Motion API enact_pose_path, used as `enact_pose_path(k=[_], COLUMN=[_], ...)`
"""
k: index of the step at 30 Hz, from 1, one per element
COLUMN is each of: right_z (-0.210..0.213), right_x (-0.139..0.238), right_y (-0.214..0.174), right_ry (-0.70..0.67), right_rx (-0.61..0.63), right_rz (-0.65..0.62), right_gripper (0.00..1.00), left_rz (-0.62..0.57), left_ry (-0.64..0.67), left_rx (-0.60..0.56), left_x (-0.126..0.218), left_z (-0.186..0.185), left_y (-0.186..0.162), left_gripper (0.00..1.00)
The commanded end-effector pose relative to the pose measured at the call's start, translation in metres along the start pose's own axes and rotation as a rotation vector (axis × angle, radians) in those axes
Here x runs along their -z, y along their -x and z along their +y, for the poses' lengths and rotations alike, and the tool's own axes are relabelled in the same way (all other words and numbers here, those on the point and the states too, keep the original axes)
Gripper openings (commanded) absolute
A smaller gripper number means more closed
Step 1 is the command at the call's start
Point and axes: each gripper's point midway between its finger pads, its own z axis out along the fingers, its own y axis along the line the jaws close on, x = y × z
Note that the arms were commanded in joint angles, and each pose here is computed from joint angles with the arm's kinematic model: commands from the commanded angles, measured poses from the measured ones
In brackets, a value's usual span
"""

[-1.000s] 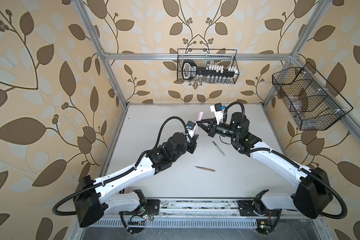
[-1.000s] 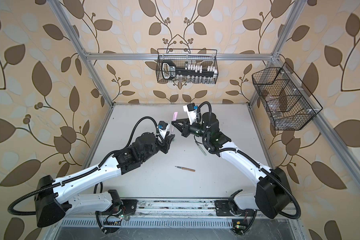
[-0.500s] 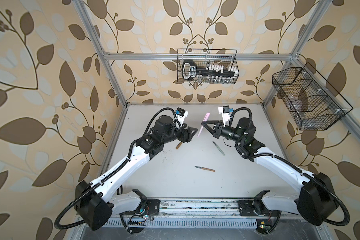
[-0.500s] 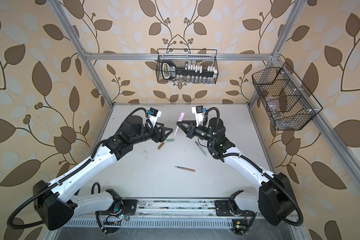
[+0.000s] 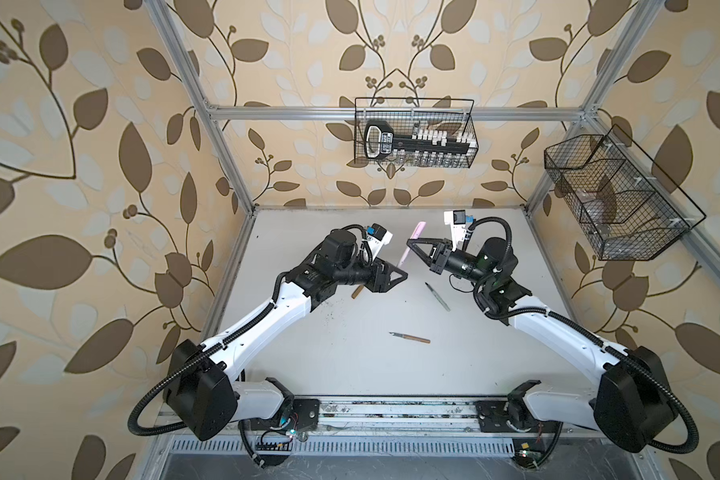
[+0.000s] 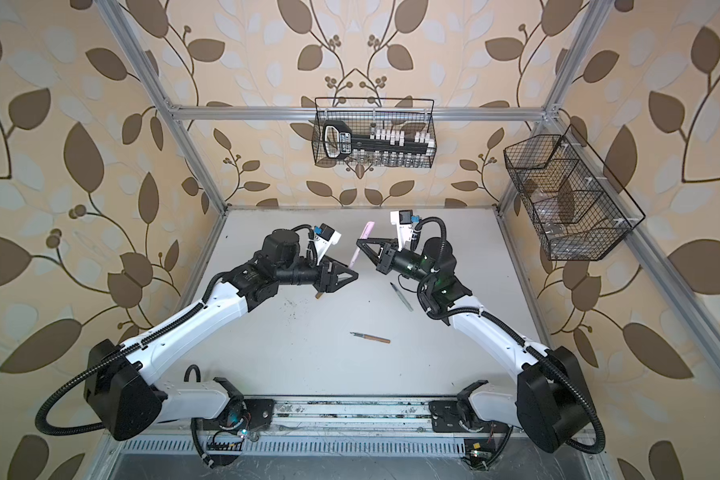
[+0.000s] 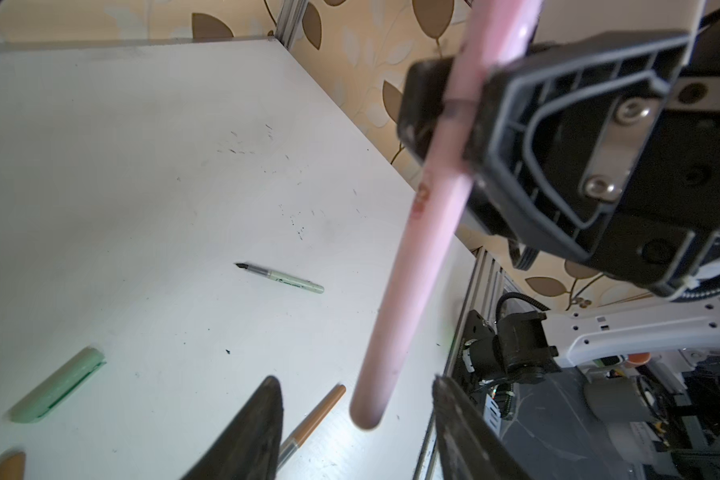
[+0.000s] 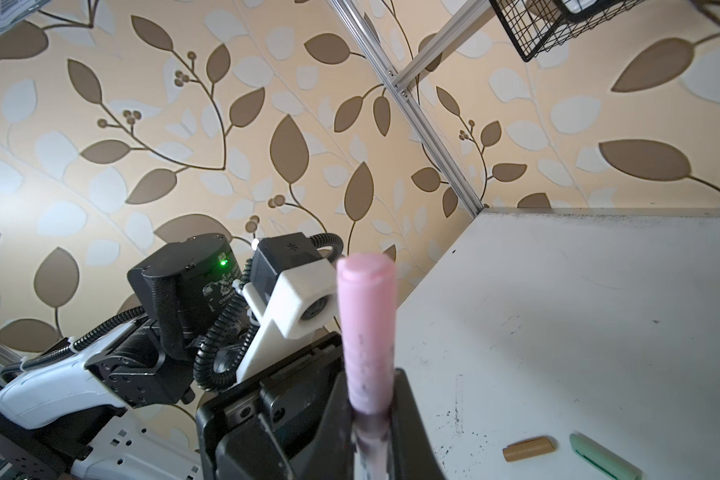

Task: Insert the pens into the pen caps

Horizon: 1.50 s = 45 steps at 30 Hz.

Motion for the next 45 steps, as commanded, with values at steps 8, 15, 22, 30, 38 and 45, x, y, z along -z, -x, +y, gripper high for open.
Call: enact_pose_path(k=[8,15,22,30,38,45], right_z=[-0.004,-0.006,-0.006,-0.004,-0.001,-0.004], right_x=[-0.004,-0.005,-0.006,-0.01,-0.009,-0.007], right_y=[-0.008,-0.009,-0.01,-0.014,-0.016,-0.016], right_ry=[0.005,-0.005,-0.003,0.003,0.002,-0.03], right_rx=[-0.011,-0.007,-0.007,-0.006,0.004,0.025], right_rz=[0.025,0.03,0.031,0.031,0.032,0.021], right_gripper=[0.0,0.0,0.0,0.0,0.0,0.0], left_rz=[-0.064,-0.058,-0.062,-0.069,-0.069,-0.086], left_ry=[0.001,0.019,0.019,0.009,0.017,-0.01], left_rx=[-0.045,-0.045,-0.042,-0.046,-0.049,-0.05], left_x=[0.012,0.009,0.008,0.007,0.006,0.01], left_z=[-0.008,-0.003,-0.002,-0.003,-0.002,-0.01], left_y=[0.02,0.02,0.021,0.024,0.025,0.031], left_gripper=[0.44,0.31,0.28,0.15,0.02,0.57])
